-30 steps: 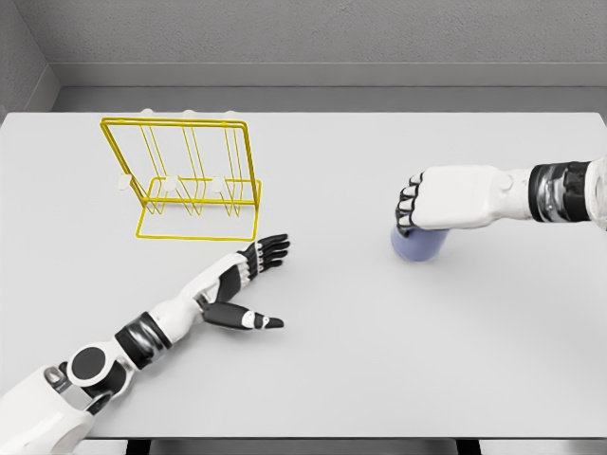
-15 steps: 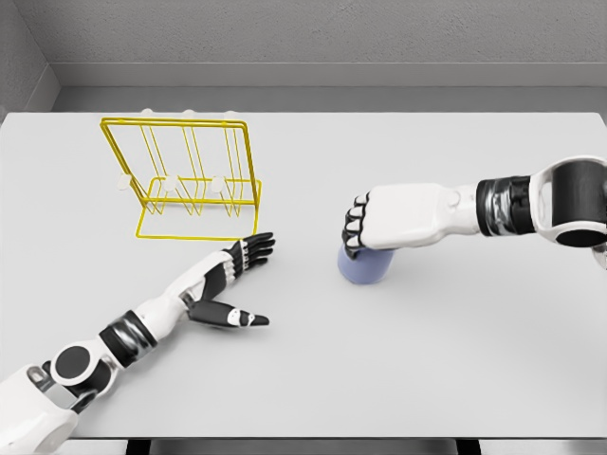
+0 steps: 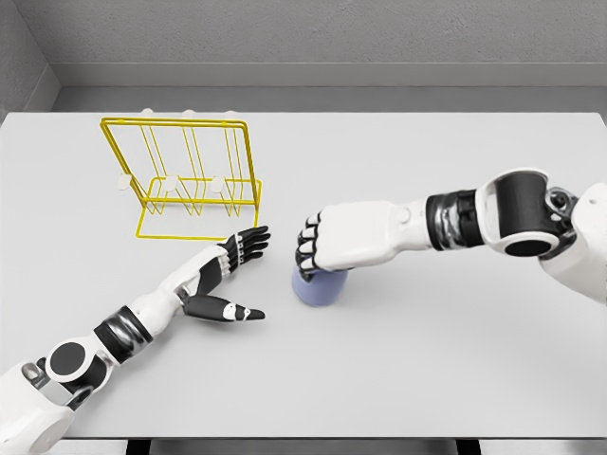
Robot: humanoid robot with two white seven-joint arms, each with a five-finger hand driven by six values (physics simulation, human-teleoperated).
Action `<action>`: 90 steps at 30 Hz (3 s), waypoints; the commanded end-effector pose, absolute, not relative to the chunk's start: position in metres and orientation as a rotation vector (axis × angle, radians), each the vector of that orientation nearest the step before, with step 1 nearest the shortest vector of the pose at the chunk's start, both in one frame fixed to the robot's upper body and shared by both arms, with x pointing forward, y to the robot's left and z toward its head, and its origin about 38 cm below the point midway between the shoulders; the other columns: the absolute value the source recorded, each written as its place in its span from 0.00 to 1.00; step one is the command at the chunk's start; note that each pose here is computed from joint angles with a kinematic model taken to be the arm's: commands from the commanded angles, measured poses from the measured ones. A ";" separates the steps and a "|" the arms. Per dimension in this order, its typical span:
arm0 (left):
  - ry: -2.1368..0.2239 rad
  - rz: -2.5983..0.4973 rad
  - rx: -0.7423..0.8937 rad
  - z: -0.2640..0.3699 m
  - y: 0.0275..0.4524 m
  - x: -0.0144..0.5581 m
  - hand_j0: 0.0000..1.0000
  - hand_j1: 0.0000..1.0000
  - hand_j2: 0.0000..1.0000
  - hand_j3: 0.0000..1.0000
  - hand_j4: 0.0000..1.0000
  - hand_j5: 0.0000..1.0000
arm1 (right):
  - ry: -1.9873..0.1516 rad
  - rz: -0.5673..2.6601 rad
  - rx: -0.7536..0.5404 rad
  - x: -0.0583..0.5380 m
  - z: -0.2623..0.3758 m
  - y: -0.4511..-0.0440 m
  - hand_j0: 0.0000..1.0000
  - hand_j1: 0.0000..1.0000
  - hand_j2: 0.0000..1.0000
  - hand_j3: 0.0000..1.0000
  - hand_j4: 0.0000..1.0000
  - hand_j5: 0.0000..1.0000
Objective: Place the cup on the cup holder with both arms
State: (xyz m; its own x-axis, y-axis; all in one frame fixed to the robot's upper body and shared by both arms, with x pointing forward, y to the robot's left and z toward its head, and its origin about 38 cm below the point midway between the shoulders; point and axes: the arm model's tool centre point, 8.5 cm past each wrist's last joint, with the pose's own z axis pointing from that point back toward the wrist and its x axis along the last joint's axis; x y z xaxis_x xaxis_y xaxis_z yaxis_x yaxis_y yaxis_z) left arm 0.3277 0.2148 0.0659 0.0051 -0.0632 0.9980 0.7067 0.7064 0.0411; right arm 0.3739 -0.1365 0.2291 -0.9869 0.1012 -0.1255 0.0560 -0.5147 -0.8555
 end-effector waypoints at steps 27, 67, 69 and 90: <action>-1.455 -0.654 -0.567 0.067 0.215 0.328 1.00 1.00 1.00 1.00 1.00 1.00 | -1.555 2.623 -0.402 0.390 0.260 -0.162 1.00 1.00 1.00 1.00 1.00 1.00; -1.417 -0.671 -0.699 0.068 0.139 0.336 1.00 1.00 1.00 1.00 1.00 1.00 | -1.897 1.633 -0.302 0.379 0.268 -0.327 1.00 1.00 1.00 1.00 1.00 1.00; -1.392 -0.674 -0.696 0.066 0.137 0.336 1.00 1.00 1.00 1.00 1.00 1.00 | -1.895 1.633 -0.303 0.379 0.268 -0.328 1.00 1.00 1.00 1.00 1.00 1.00; -1.412 -0.656 -0.695 0.070 0.139 0.338 0.62 0.62 0.62 0.62 0.62 0.62 | -1.898 1.635 -0.301 0.378 0.268 -0.327 1.00 1.00 1.00 1.00 1.00 1.00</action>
State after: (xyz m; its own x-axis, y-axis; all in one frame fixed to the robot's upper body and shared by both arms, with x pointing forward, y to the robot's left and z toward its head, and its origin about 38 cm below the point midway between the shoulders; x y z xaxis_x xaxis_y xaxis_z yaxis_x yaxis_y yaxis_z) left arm 0.3358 0.1384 0.0672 0.0600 -0.0015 0.9982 0.7649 0.6426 -0.0450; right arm 0.3779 -0.3263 0.2673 -0.7898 0.5403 0.2903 -0.2109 0.2053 -0.9557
